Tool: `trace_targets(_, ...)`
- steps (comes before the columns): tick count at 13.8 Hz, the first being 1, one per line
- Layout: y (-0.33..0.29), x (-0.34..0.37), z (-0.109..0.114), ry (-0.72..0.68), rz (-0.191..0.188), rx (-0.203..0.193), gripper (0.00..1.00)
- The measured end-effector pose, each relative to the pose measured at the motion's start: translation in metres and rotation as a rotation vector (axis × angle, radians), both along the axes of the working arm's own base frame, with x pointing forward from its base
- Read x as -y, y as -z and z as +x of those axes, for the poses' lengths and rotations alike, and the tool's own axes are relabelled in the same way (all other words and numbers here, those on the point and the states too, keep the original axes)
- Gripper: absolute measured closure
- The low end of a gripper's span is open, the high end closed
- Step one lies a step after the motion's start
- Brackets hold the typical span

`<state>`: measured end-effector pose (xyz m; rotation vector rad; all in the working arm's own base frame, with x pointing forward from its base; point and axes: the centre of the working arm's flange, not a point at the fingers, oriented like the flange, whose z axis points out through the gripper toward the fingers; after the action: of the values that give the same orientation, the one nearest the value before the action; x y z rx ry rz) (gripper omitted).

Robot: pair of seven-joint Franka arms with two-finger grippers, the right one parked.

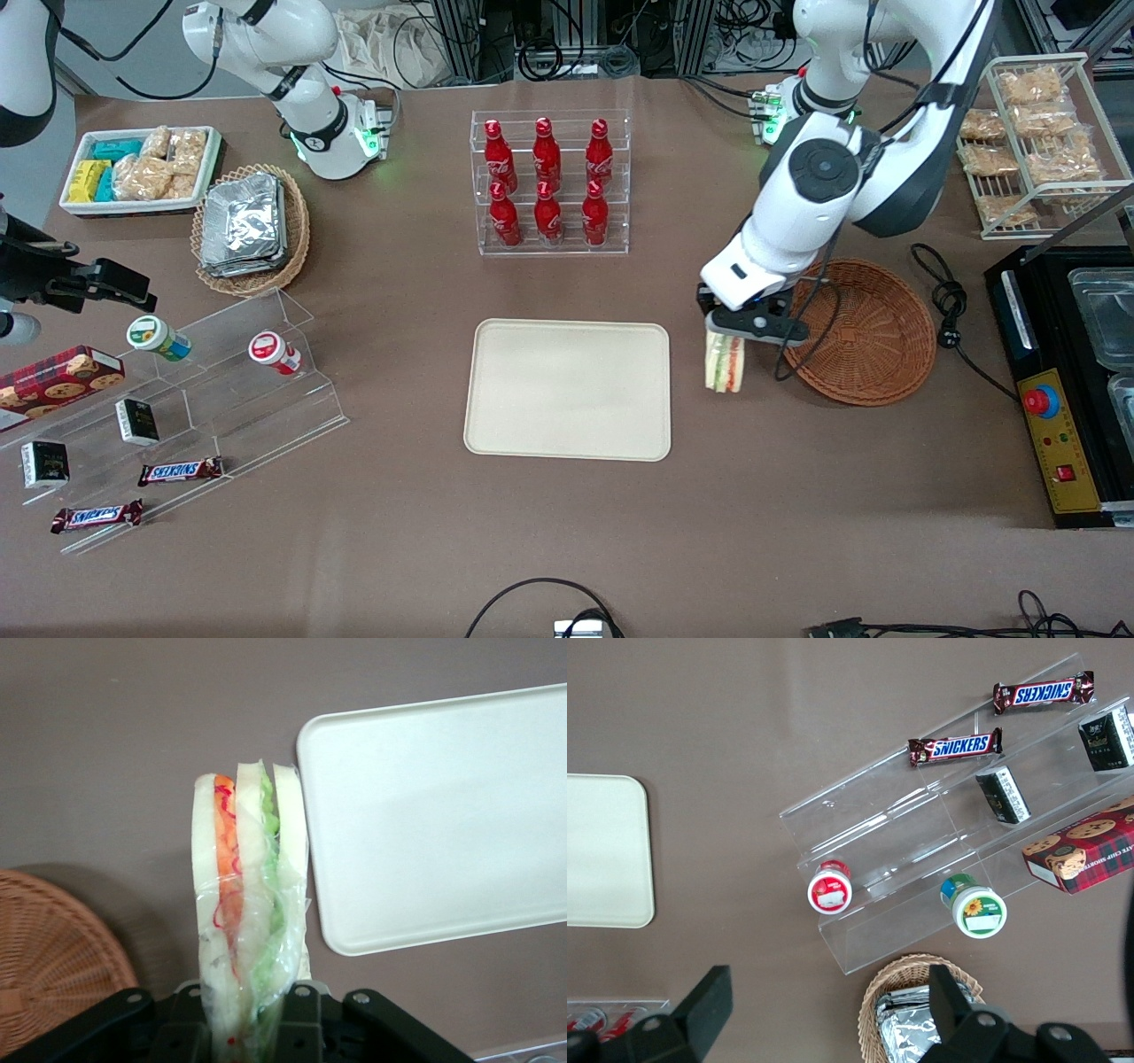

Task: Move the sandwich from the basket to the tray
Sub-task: 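Carry the sandwich with the left gripper over the cream tray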

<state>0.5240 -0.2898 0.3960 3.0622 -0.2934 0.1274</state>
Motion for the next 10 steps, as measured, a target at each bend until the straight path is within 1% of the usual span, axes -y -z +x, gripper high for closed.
trace_targets(5, 0.028, 0.056, 0.01, -0.037, -0.001, -0.016, 0.83)
trace_targets(10, 0.09, 0.112, 0.016, -0.027, 0.044, -0.061, 0.83)
